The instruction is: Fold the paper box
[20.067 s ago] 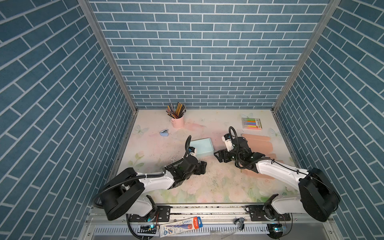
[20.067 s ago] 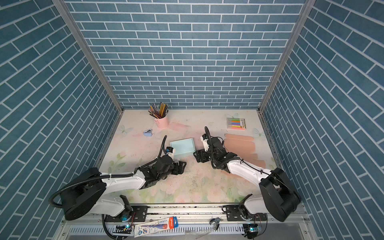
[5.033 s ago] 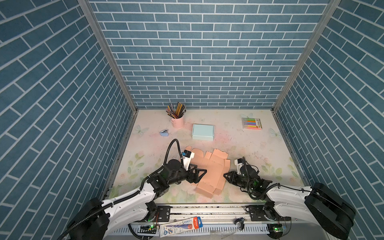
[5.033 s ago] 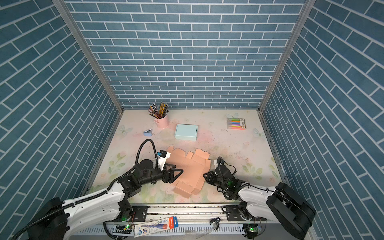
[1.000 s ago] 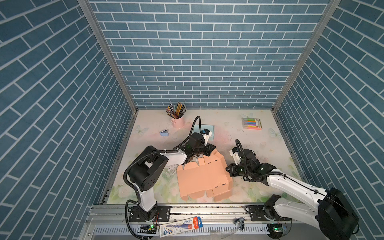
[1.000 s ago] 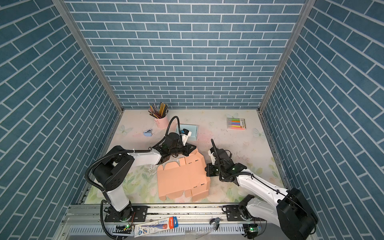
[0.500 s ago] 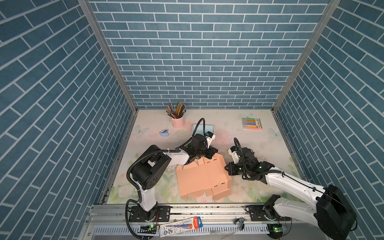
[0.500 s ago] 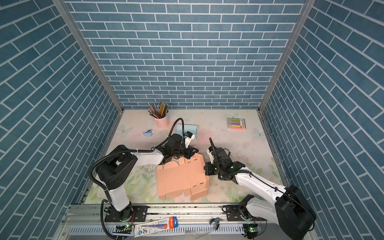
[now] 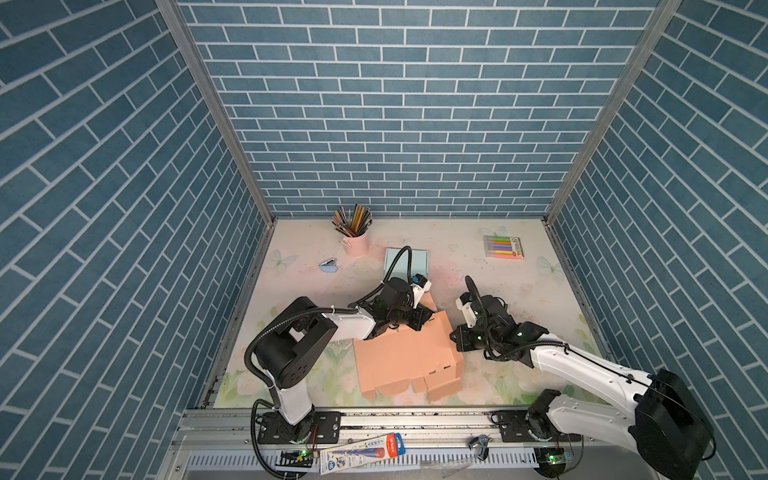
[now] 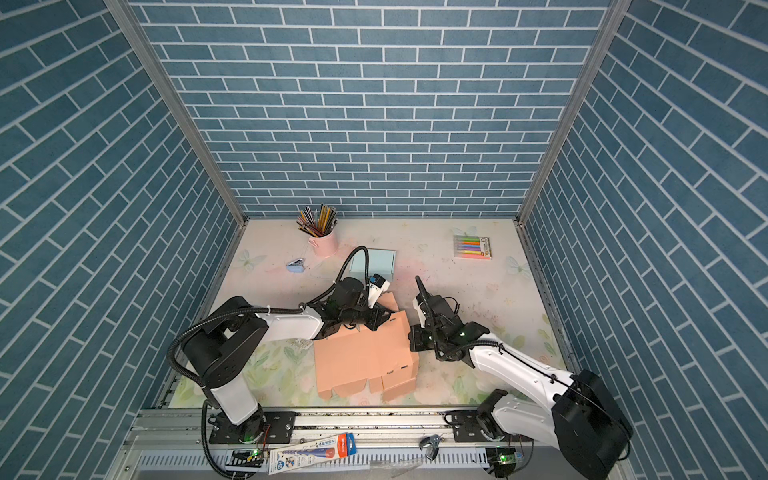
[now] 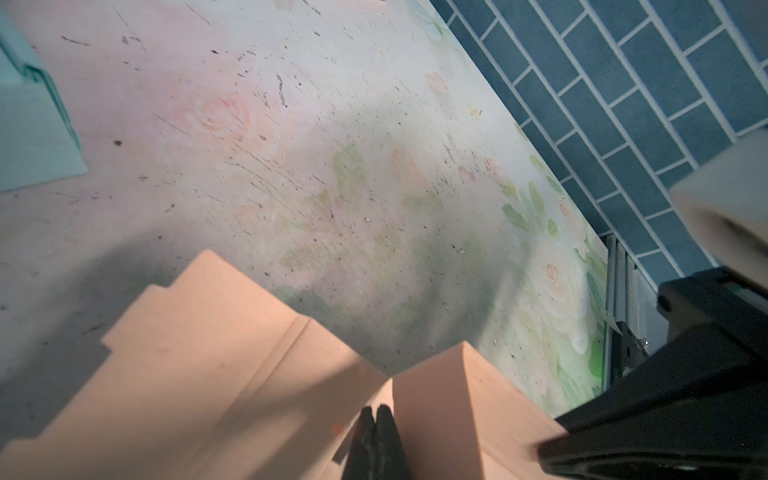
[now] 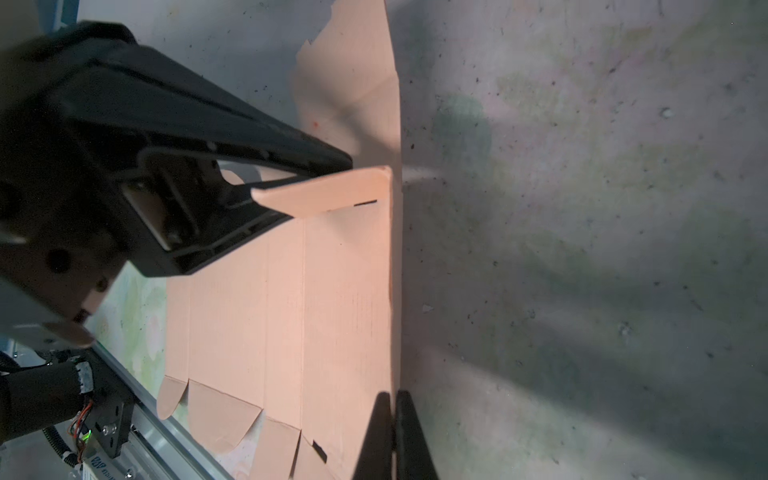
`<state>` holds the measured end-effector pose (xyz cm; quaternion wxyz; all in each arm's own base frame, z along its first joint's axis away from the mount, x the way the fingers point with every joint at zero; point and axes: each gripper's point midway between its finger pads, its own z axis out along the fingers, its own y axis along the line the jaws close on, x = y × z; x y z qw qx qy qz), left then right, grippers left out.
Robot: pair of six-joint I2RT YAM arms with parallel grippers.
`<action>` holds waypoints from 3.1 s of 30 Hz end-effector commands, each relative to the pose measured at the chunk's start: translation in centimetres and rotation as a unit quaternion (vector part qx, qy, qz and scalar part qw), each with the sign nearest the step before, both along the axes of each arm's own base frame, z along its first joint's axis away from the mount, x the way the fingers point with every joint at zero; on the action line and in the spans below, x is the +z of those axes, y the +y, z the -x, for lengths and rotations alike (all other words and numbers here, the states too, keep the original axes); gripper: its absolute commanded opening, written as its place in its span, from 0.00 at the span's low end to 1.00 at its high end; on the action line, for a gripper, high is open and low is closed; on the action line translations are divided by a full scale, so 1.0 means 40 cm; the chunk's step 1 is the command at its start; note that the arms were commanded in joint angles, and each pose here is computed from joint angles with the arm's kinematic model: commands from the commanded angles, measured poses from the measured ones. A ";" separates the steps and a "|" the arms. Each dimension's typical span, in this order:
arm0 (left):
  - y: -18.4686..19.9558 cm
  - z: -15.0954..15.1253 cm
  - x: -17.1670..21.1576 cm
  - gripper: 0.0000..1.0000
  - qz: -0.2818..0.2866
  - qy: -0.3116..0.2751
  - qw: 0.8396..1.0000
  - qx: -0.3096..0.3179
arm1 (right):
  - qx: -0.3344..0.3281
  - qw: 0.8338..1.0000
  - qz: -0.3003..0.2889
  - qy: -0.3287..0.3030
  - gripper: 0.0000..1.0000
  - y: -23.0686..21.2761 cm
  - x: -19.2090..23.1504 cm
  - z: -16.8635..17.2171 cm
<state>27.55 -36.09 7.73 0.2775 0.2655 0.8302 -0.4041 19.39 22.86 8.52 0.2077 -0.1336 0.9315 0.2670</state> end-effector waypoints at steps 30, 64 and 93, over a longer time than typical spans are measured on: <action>0.235 0.058 0.072 0.00 0.021 -0.013 0.994 0.106 | 0.077 0.987 0.101 -0.093 0.00 0.007 0.100 0.010; 0.338 -0.021 -0.026 0.00 -0.005 0.019 0.986 0.164 | 0.145 0.952 0.190 -0.193 0.00 0.090 0.209 0.026; 0.255 0.078 0.010 0.00 0.019 0.011 0.994 0.104 | 0.154 0.938 0.232 -0.206 0.00 0.095 0.201 0.001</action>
